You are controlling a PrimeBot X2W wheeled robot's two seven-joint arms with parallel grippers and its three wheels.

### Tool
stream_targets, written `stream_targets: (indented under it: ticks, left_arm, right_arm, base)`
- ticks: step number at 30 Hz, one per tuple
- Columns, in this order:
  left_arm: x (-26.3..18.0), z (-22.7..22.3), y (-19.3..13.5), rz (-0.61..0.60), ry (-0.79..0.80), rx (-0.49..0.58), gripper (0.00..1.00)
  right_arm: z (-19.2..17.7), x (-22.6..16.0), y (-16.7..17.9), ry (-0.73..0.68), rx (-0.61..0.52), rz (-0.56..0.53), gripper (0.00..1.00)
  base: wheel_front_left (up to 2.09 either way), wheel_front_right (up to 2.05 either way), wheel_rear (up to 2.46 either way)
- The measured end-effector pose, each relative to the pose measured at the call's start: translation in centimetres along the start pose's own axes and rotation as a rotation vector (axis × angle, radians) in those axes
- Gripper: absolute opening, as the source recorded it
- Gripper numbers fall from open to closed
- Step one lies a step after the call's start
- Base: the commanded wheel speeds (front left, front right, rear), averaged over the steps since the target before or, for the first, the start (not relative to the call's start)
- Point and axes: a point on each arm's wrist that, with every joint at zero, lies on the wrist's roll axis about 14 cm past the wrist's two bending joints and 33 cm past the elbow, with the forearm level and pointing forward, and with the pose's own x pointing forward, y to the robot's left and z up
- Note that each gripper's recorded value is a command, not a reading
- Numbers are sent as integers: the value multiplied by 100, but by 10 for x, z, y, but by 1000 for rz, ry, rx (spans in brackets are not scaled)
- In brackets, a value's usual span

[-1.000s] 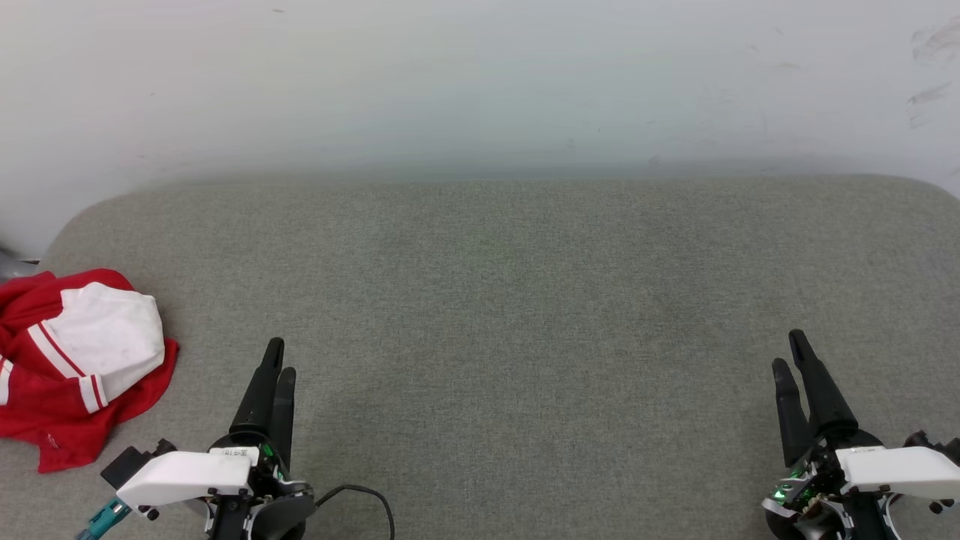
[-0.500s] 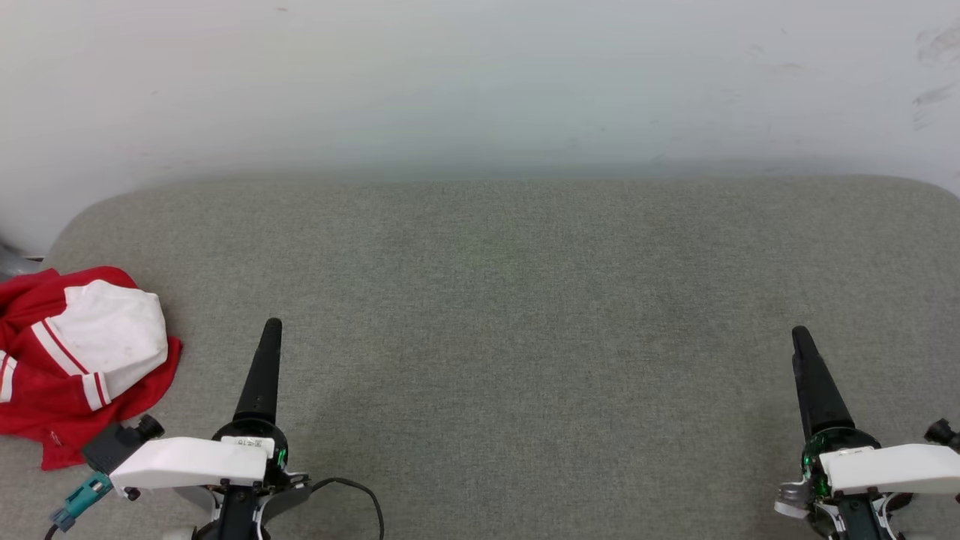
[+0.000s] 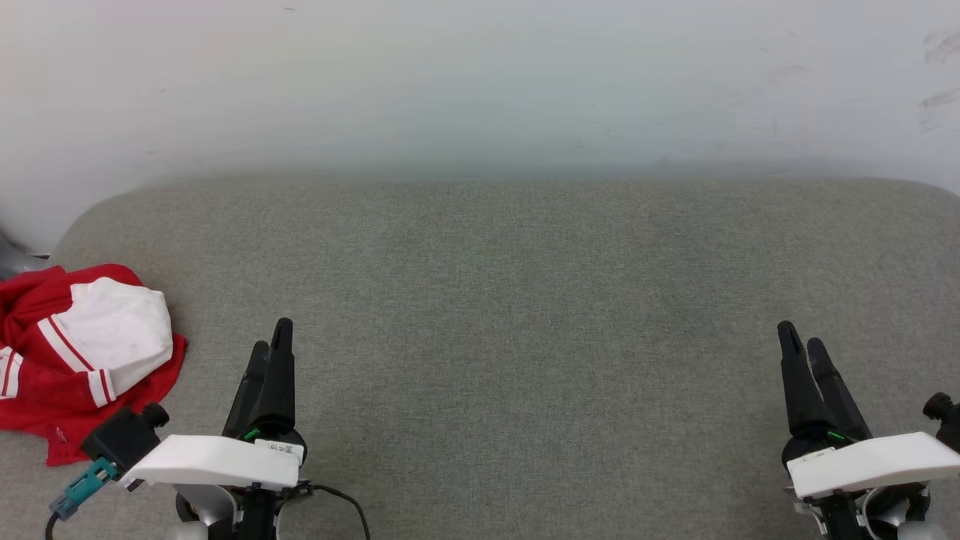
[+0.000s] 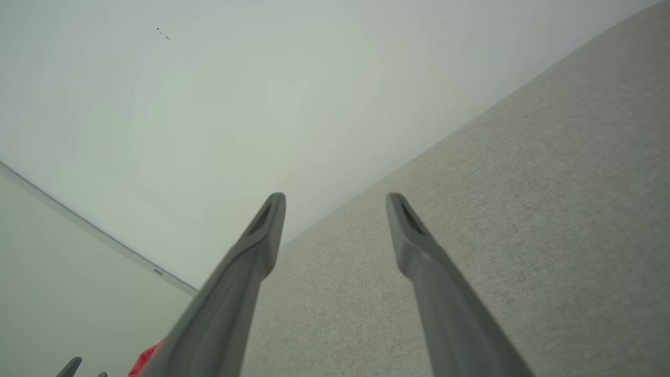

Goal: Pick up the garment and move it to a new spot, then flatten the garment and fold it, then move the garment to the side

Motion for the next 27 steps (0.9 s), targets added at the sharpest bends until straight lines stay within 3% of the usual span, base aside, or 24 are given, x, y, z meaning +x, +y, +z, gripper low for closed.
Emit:
stream_targets:
  ticks: [18, 27]
  left_arm:
    - [-3, -5, -14, -85, 24, 481, 100]
    - [-5, -10, -12, -95, 41, 630, 100]
  right_arm:
    - [-1, -1, 7, 59, -368, 27, 100]
    - [-3, -2, 8, 84, -494, 29, 100]
  base:
    - [0, 0, 0]
    - [0, 0, 0]
